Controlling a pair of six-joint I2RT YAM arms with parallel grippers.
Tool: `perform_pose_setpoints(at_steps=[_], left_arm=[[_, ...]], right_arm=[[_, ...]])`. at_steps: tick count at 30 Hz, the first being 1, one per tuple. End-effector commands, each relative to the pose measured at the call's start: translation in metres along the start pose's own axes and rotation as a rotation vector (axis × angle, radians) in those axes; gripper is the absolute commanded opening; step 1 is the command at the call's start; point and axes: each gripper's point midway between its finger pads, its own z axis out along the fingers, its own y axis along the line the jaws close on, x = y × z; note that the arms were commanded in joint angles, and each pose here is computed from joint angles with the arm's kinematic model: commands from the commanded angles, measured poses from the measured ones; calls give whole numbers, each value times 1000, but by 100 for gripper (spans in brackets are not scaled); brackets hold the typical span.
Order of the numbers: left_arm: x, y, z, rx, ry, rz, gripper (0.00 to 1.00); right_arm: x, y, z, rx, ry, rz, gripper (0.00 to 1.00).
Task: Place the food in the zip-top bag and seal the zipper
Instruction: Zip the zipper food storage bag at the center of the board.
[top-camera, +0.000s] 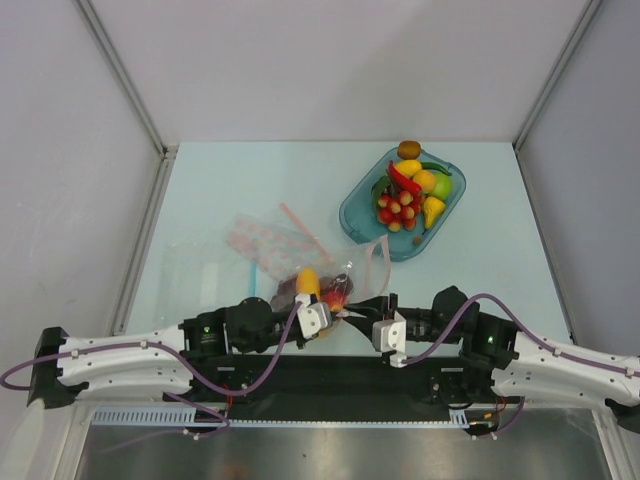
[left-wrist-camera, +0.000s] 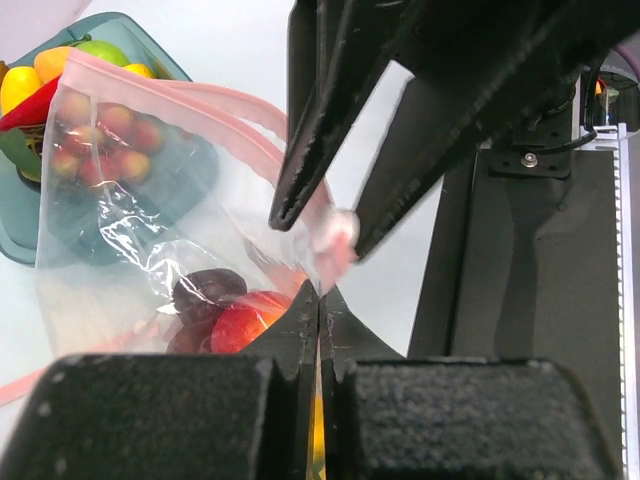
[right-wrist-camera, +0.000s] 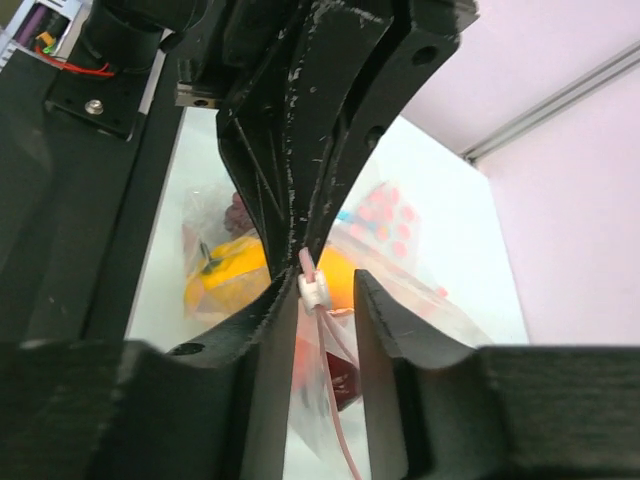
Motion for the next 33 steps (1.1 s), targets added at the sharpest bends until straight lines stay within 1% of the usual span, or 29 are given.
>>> perform_pose_setpoints(at_steps=[1,3,4,7,13,15,16,17,19,20,23,24,26,28,29,31,32,33], left_arm=[[-36,2,-2,11,-101,1,0],[-37,3,-3,5,-101,4,0],[-36,3,-3,3,-101,4,0],[-38,4,-4,0,-108,6,0],[-38,4,-5,-2,-117,9,1],[-38,5,-5,-5,-115,9,4],[-37,4,-4,-4,-111,9,8],[-37,4,-4,-1,-110,9,18],[-35,2,-3,9,-102,15,25],[-34,1,-2,14,-99,17,31],[-33,0,0,23,-93,26,38],[-33,0,0,23,-93,27,38],[-34,0,0,23,-96,30,36],[-38,0,0,24,-114,35,31],[-39,0,0,27,-121,38,21],[-42,-1,-2,35,-131,44,3],[-43,-1,-2,35,-132,44,0],[-45,-2,-5,37,-144,44,0]], right_arm=[[-13,-18,-5,76,-31,-28,28],[-14,-19,-7,83,-33,-30,22],[-14,-19,-7,82,-32,-29,14],[-14,-18,-6,72,-29,-28,0],[-17,-16,-6,55,-41,-30,0],[-17,-14,-6,49,-43,-26,0],[-18,-14,-6,47,-46,-27,0],[-17,-14,-5,45,-44,-26,0],[-18,-15,-5,49,-44,-25,0],[-17,-14,-4,44,-45,-22,0],[-19,-11,-3,26,-57,-21,0],[-20,-11,-3,26,-59,-22,0],[-20,-10,-3,20,-62,-22,0],[-20,-8,-2,14,-62,-21,0],[-20,-7,-1,8,-63,-21,0],[-20,-8,0,6,-60,-21,0],[-19,-7,0,2,-56,-16,0],[-19,-8,0,3,-55,-16,0]])
